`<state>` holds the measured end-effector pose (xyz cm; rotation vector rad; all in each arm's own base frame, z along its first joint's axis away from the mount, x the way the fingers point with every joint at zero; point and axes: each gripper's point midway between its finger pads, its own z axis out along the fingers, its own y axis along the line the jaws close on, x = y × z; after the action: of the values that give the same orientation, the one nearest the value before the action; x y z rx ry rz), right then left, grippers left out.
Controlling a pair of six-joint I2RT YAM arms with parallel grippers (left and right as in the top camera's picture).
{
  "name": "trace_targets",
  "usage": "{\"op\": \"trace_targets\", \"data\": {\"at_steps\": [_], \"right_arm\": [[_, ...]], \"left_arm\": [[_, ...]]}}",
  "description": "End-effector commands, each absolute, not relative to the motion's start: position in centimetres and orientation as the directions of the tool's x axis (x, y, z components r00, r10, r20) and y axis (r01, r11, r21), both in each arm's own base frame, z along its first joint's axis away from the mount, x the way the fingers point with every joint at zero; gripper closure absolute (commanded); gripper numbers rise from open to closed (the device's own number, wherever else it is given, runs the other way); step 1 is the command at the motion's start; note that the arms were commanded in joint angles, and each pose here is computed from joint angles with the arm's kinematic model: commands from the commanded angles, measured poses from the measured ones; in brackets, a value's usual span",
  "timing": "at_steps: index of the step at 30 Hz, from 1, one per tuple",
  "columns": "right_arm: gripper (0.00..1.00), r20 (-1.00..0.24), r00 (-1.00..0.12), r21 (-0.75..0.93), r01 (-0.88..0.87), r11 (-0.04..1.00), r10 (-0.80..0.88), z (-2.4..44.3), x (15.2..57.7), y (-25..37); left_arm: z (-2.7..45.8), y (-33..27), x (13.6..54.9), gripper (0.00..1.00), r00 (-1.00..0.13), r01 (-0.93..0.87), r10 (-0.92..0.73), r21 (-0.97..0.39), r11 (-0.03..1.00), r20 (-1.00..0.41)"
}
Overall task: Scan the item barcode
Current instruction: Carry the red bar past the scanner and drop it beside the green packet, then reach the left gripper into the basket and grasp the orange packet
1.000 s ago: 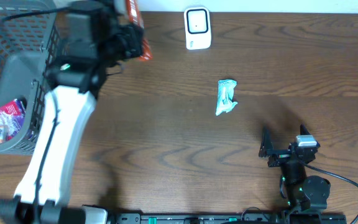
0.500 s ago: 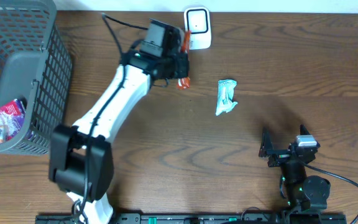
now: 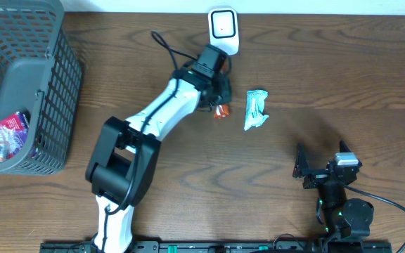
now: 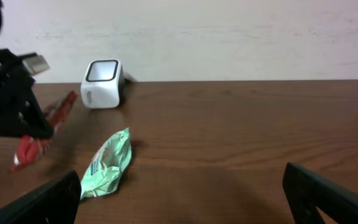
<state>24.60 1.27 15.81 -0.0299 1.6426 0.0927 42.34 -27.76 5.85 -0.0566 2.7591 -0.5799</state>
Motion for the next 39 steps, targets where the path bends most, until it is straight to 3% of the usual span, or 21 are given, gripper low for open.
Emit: {"op": "trace_targets", "data": {"at_steps": [1, 4, 7, 10, 14, 20, 25, 29, 35, 39], "right_arm": [[0.01, -0.997, -0.075, 0.028, -0.071, 0.997, 0.023, 15.7, 24.6, 1.1], [0.01, -0.997, -0.075, 0.028, -0.071, 0.997, 0.023, 15.7, 24.6, 1.1], [0.01, -0.997, -0.076, 0.028, -0.072, 0.997, 0.023, 15.7, 24.6, 1.1], [0.01, -0.997, -0.075, 0.028, -0.071, 0.997, 0.023, 15.7, 24.6, 1.1], [0.01, -0.997, -0.075, 0.028, -0.071, 0.997, 0.023, 15.7, 24.6, 1.1], [0.01, -0.997, -0.075, 0.028, -0.071, 0.997, 0.023, 15.7, 24.6, 1.1], [0.01, -0.997, -0.076, 0.028, -0.071, 0.997, 0.023, 15.7, 24.6, 1.1], [0.01, -0.997, -0.075, 0.028, -0.071, 0.997, 0.023, 15.7, 24.6, 1.1], [0.01, -0.997, -0.075, 0.028, -0.071, 0.997, 0.023, 15.7, 24.6, 1.1], [0.01, -0.997, -0.075, 0.028, -0.072, 0.997, 0.023, 15.7, 24.6, 1.1]], "left_arm": [[4.7, -28.9, 41.8, 0.92, -0.952, 0.034, -0.088, -0.386, 0.922, -0.293], [4.7, -29.7, 41.4, 0.91, -0.951, 0.072, -0.051, -0.382, 0.921, -0.304], [4.7, -30.3, 41.2, 0.67, -0.95, 0.089, -0.037, -0.383, 0.92, -0.31], [5.2, -31.0, 40.9, 0.61, -0.954, 0.105, -0.028, -0.419, 0.902, -0.299], [9.7, -33.1, 41.2, 0.55, -0.949, 0.176, -0.022, -0.585, 0.792, -0.315], [19.0, -29.8, 43.5, 0.55, -0.882, 0.22, -0.127, -0.634, 0.742, -0.455], [29.6, -22.9, 44.3, 0.54, -0.743, 0.269, -0.264, -0.635, 0.724, -0.616], [37.5, -13.6, 44.0, 0.39, -0.51, 0.336, -0.264, -0.472, 0.815, -0.819], [39.9, 1.5, 43.1, 0.32, -0.331, -0.047, -0.395, -0.403, 0.914, -0.857], [37.3, 10.8, 41.3, 0.32, -0.29, -0.373, -0.453, -0.337, 0.865, -0.843]]}}
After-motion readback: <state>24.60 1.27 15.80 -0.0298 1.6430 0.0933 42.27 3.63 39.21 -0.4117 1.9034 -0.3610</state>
